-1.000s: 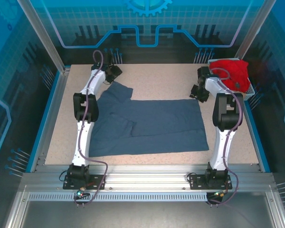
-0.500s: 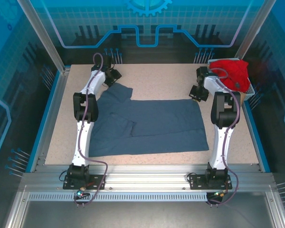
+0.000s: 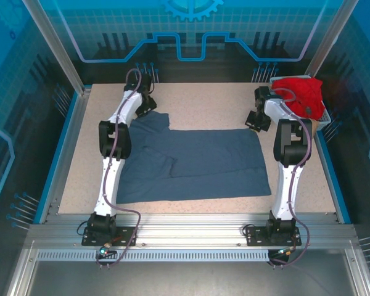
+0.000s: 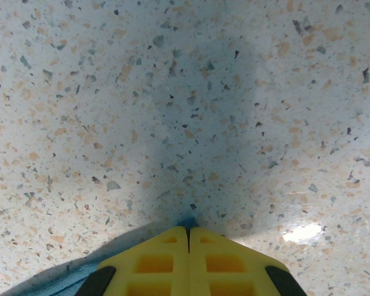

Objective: Fold and stack the t-shirts

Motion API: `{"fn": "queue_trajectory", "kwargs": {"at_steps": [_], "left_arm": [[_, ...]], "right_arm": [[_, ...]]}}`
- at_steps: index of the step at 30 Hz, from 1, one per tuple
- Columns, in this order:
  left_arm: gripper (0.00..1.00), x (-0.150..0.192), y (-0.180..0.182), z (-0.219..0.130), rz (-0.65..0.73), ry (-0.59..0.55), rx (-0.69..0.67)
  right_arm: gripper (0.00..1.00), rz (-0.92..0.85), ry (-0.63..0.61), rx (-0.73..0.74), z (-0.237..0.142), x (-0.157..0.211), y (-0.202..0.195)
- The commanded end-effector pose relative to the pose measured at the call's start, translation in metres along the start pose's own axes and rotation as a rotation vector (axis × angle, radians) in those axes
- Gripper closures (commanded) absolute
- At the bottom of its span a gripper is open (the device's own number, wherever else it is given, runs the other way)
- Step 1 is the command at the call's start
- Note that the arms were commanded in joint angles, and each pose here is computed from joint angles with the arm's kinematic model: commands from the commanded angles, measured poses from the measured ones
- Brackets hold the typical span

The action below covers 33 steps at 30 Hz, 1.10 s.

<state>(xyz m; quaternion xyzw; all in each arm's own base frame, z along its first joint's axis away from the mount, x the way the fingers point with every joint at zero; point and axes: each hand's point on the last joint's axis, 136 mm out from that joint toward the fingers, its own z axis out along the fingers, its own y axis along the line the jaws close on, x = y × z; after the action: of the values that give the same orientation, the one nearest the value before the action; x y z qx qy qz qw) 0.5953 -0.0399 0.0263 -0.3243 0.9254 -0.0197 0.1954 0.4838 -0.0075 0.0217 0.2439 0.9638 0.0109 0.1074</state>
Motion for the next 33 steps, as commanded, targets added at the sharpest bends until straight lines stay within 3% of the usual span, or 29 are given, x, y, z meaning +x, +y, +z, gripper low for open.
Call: {"fn": "queue_trajectory", "kwargs": {"at_steps": [1, 7, 11, 19, 25, 33], "left_arm": [[0.54, 0.021, 0.017, 0.011, 0.053, 0.067, -0.090], [0.81, 0.047, 0.025, 0.022, 0.076, 0.152, -0.136], [1.00, 0.037, 0.016, 0.007, 0.076, 0.103, -0.119], [1.00, -0.013, -0.025, -0.086, 0.079, -0.123, 0.031], [1.00, 0.006, -0.031, -0.139, 0.149, -0.154, 0.095], [1.00, 0.050, 0.007, -0.184, 0.190, -0.082, 0.102]], "right_arm": [[1.00, -0.026, 0.037, 0.009, -0.003, 0.014, 0.001], [1.00, -0.030, 0.032, 0.005, -0.006, 0.015, 0.004], [1.00, -0.031, 0.025, 0.000, -0.009, 0.015, 0.004], [1.00, -0.068, -0.042, -0.043, -0.029, 0.004, 0.011], [1.00, -0.115, -0.094, -0.060, -0.049, -0.003, 0.014], [1.00, -0.155, -0.147, -0.067, -0.076, -0.004, 0.013]]}}
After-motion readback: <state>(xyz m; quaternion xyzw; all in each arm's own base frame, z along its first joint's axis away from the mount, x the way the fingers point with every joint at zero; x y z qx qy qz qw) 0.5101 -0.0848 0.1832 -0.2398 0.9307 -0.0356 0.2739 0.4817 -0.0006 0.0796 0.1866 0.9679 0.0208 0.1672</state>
